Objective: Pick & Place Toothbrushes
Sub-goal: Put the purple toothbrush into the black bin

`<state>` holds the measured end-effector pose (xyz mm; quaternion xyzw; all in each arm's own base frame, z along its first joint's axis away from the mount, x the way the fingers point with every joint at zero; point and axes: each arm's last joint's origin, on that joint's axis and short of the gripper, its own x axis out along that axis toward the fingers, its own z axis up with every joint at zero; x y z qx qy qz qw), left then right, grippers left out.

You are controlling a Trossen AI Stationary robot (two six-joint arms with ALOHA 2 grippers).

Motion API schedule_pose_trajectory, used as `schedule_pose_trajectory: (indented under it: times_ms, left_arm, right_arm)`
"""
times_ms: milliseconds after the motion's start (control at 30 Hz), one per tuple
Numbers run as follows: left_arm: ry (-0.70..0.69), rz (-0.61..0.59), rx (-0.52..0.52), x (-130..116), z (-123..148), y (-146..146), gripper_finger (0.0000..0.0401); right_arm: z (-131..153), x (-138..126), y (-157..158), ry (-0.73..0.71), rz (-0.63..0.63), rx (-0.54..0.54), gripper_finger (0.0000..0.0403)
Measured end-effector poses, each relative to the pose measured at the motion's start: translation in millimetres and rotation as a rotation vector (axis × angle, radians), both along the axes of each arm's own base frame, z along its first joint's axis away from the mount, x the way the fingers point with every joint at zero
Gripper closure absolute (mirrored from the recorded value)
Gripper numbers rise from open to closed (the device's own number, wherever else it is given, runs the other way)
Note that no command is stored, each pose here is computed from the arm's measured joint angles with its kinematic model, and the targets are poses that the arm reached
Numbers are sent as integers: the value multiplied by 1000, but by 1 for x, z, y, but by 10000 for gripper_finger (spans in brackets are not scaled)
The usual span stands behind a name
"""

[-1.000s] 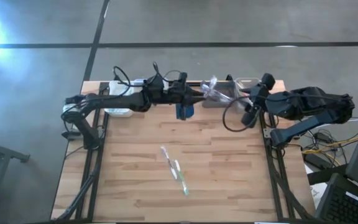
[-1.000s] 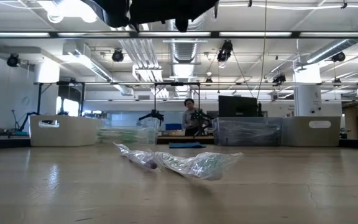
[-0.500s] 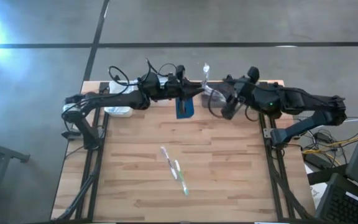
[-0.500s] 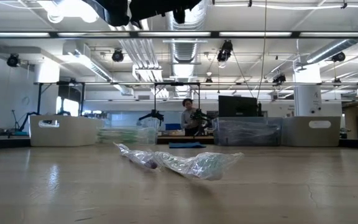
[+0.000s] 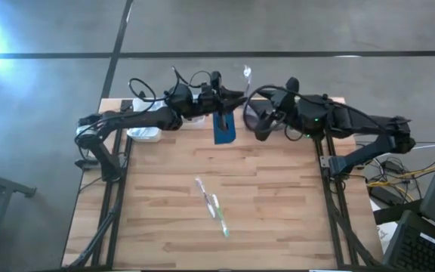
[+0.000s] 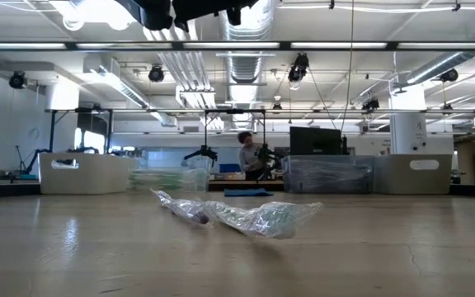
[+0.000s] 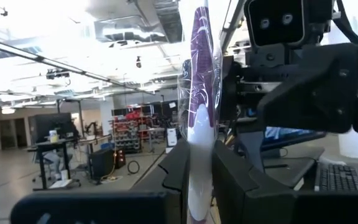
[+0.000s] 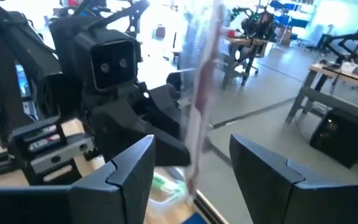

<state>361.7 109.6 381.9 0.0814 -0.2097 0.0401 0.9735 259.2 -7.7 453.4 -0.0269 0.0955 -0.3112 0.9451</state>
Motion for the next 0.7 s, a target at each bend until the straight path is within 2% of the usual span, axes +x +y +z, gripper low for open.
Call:
schedule_pose_trajectory:
  times_ms: [300, 500, 700]
  left_arm:
    - [-2, -10, -14, 0, 0, 0, 352]
    - [-1, -12, -14, 0, 0, 0, 352]
    - [-1, -8, -12, 0, 0, 1, 352]
  right_arm:
    - [-3, 13, -7, -6, -29, -29, 194]
    - [2, 18, -15, -72, -56, -47, 211]
    - [0, 21, -19, -71, -63, -44, 238]
